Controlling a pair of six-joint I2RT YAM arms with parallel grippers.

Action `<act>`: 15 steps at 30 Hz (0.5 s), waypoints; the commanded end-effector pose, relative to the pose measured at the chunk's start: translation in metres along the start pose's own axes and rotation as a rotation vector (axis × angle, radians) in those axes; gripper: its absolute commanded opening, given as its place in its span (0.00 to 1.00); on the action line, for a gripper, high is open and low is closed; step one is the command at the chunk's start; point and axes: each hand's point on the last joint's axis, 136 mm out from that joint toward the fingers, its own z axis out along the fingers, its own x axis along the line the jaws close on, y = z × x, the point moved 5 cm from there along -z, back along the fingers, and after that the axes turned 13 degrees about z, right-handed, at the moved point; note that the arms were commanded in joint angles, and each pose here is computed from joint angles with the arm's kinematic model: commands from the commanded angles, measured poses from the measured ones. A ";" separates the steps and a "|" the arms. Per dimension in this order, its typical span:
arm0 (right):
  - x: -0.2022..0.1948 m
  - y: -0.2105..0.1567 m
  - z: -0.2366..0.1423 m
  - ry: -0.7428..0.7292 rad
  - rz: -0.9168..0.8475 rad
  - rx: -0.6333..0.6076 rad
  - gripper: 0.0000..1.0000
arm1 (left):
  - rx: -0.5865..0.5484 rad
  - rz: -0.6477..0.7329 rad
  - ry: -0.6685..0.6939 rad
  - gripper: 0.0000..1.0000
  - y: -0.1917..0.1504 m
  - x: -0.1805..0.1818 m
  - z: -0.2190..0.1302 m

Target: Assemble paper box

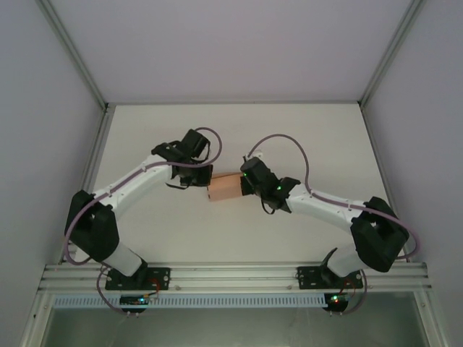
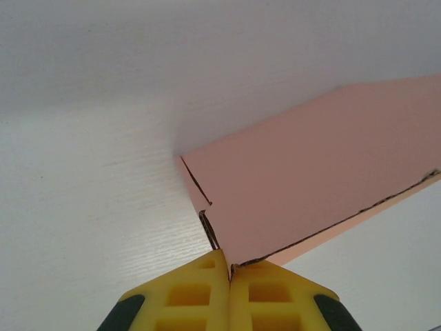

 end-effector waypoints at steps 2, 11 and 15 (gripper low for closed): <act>-0.007 -0.051 0.010 -0.029 -0.053 0.195 0.00 | 0.046 -0.052 0.015 0.00 -0.014 0.002 0.028; -0.012 -0.057 0.012 -0.045 -0.093 0.189 0.00 | 0.023 0.089 0.120 0.00 -0.042 0.013 0.032; -0.015 -0.055 0.011 -0.068 -0.112 0.177 0.00 | 0.027 0.145 0.186 0.00 -0.046 0.015 0.023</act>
